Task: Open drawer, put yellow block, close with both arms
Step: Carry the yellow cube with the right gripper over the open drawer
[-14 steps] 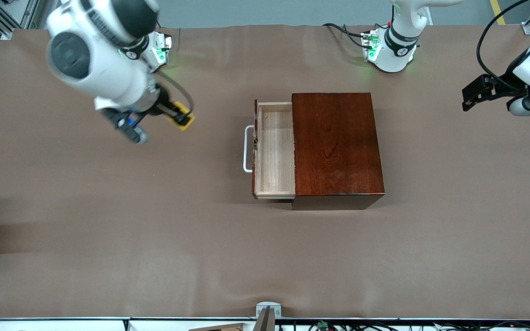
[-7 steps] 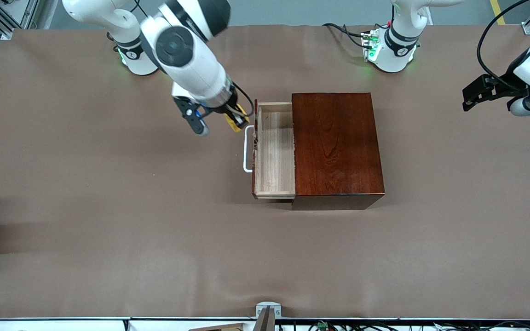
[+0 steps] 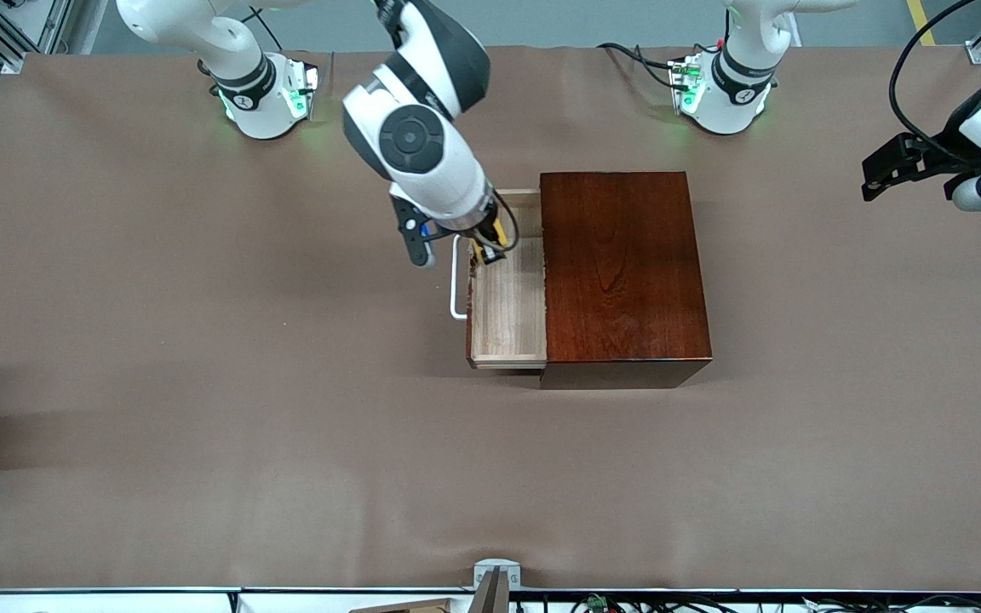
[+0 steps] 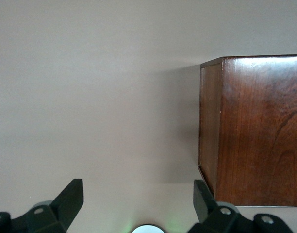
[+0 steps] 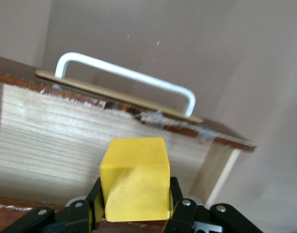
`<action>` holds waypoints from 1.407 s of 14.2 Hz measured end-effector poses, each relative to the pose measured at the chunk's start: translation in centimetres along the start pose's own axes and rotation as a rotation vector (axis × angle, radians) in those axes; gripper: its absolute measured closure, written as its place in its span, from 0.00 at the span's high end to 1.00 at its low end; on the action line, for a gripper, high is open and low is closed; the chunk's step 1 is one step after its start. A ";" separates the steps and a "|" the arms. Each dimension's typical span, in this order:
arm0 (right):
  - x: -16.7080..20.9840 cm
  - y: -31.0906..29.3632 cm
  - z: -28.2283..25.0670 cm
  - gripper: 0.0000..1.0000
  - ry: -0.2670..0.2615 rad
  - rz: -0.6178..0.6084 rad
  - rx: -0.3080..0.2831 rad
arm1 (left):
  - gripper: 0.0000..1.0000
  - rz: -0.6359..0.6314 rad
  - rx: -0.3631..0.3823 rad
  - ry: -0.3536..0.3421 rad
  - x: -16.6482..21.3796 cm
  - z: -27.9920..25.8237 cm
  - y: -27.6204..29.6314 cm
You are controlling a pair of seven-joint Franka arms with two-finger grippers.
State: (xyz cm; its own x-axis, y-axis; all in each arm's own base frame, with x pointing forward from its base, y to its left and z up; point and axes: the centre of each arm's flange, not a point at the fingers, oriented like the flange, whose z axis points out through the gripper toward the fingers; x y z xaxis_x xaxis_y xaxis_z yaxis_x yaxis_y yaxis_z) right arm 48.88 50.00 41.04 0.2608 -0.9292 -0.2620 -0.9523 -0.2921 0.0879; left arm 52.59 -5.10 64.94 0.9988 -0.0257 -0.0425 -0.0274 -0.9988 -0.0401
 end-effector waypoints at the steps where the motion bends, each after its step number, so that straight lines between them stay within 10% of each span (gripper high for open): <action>1: -0.4 -0.3 0.5 0.55 -0.005 0.020 0.018 | 1.00 0.000 0.000 0.000 0.0 0.0 0.0; 16: -1.0 0.0 9.0 0.55 0.041 0.090 -0.023 | 1.00 -0.001 0.000 0.001 0.0 0.0 0.0; 20: -1.1 -0.1 9.2 0.90 0.042 0.111 -0.014 | 1.00 -0.001 0.000 0.001 0.0 0.0 -0.1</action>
State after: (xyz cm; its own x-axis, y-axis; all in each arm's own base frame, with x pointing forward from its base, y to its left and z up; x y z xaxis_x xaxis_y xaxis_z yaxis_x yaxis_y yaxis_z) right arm 47.25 53.15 32.49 0.1604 -0.9646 -0.2093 -0.9736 -0.1895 0.1274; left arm 52.60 -5.05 64.99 0.9988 -0.0248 -0.0412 -0.0264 -0.9989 -0.0400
